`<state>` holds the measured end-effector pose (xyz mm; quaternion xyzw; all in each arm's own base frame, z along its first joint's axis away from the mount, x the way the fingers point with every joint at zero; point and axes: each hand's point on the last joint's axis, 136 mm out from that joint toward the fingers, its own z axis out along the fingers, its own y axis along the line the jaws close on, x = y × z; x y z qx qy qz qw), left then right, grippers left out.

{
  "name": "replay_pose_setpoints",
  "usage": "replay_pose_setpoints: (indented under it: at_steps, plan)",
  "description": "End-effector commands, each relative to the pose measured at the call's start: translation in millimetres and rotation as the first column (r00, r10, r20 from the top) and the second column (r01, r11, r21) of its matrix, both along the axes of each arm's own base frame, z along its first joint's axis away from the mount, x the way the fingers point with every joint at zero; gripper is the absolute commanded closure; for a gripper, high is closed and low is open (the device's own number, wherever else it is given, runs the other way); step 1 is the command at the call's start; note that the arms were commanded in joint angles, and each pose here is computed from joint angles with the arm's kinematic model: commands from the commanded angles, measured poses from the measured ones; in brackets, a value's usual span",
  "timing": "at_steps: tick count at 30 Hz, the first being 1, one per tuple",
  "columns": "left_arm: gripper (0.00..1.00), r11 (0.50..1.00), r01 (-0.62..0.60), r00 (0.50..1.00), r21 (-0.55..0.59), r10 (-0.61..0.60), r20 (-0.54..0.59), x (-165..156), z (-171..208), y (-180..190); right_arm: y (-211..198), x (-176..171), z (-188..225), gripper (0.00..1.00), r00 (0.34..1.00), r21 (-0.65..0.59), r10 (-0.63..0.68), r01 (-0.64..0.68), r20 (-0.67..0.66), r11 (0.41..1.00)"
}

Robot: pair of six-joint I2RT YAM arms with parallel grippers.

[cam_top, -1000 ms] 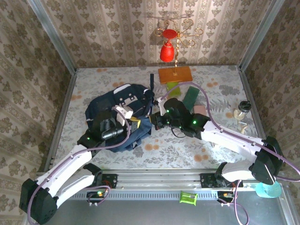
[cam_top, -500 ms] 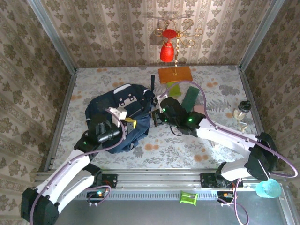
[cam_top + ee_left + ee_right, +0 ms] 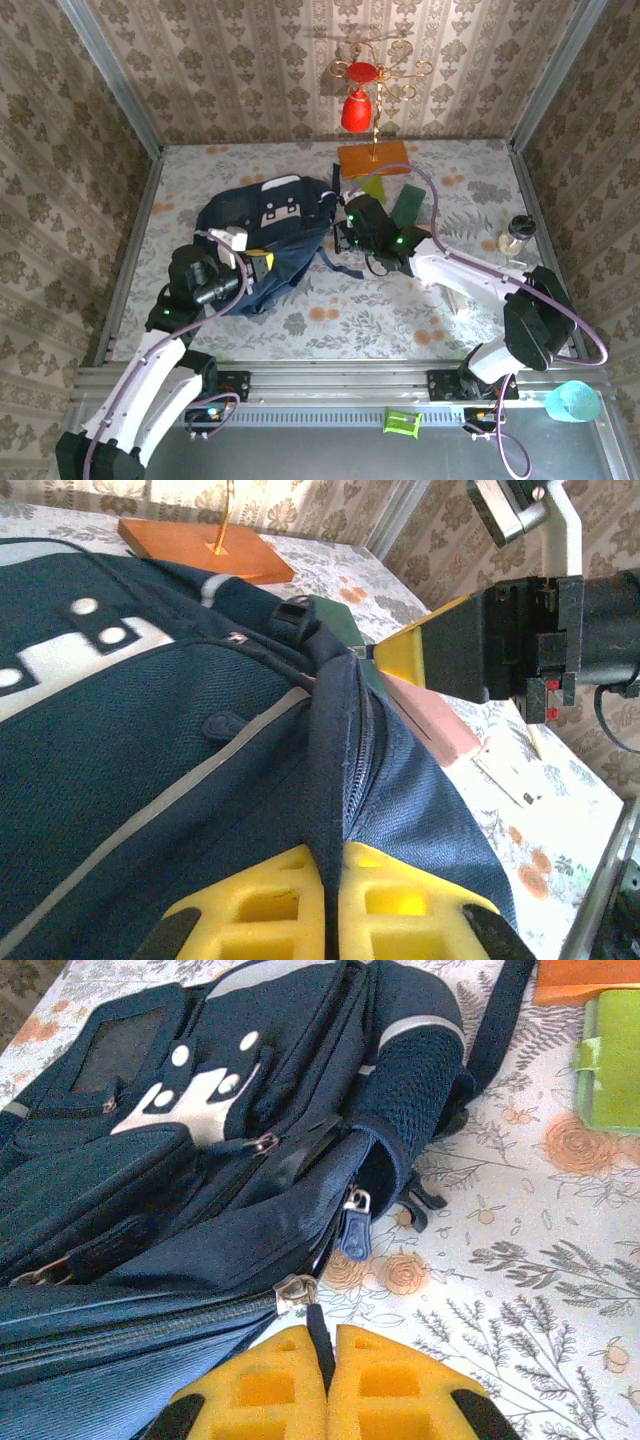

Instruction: Pack books, pencil case, and school supplies into a backpack

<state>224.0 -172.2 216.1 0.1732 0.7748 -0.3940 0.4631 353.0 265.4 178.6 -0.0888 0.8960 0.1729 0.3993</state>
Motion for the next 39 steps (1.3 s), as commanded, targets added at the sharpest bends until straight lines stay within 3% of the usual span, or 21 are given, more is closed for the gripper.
replay_pose_setpoints:
  at_steps: [1,7,13,16,21,24,26,28,30,32,34,36,39]
  plan:
    - [1.00,0.992,-0.098,0.990,-0.079,0.105,0.089,13,42,18,-89,40,0,1.00,0.944,-0.179,-0.316,0.328,0.093,0.928]
    - [1.00,0.990,-0.086,0.990,-0.112,0.098,0.101,11,52,17,-89,55,-38,1.00,0.959,-0.160,-0.284,0.279,-0.011,0.947]
    - [1.00,0.998,-0.033,0.997,-0.059,0.037,0.072,1,36,5,-27,53,-43,1.00,0.997,-0.001,0.015,-0.015,-0.071,1.000]
    - [1.00,0.998,-0.042,0.998,0.045,0.040,0.048,-2,9,-1,-5,41,-49,0.90,0.977,0.041,0.144,-0.140,-0.154,0.989]
    - [1.00,0.994,0.042,0.999,0.099,-0.039,-0.027,-13,-40,-26,-43,8,-52,0.75,0.975,-0.088,0.095,-0.114,-0.200,0.989]
    - [1.00,0.993,0.036,0.996,0.117,-0.026,-0.082,-14,-65,-26,-56,-10,-45,0.69,0.979,-0.099,0.096,-0.115,-0.178,0.988]
    - [0.88,0.992,0.014,0.996,0.124,-0.004,-0.085,-14,-72,-22,-52,-11,-38,0.64,0.981,-0.073,0.119,-0.131,-0.151,0.989]
    - [0.63,0.991,-0.024,0.997,0.133,0.033,-0.067,-11,-69,-16,-41,-1,-33,0.58,0.984,-0.034,0.130,-0.135,-0.126,0.990]
    - [0.43,0.991,-0.075,0.996,0.111,0.079,-0.035,-6,-56,-10,-30,15,-31,0.43,0.986,-0.002,0.120,-0.121,-0.113,0.993]
    - [0.23,0.979,-0.186,0.982,0.086,0.189,-0.024,6,-42,5,-26,38,-32,0.41,0.994,0.005,0.062,-0.062,-0.088,0.998]
    - [0.16,0.930,-0.356,0.929,0.090,0.362,-0.078,25,-42,36,-33,63,-42,0.38,0.995,-0.006,-0.053,0.053,-0.084,0.999]
    - [0.14,0.874,-0.471,0.857,0.120,0.485,-0.174,41,-49,62,-38,80,-55,0.33,0.985,-0.013,-0.138,0.137,-0.108,0.990]
    - [0.11,0.869,-0.472,0.802,0.150,0.494,-0.337,65,-68,68,-27,94,-77,0.31,0.975,0.010,-0.161,0.165,-0.156,0.986]
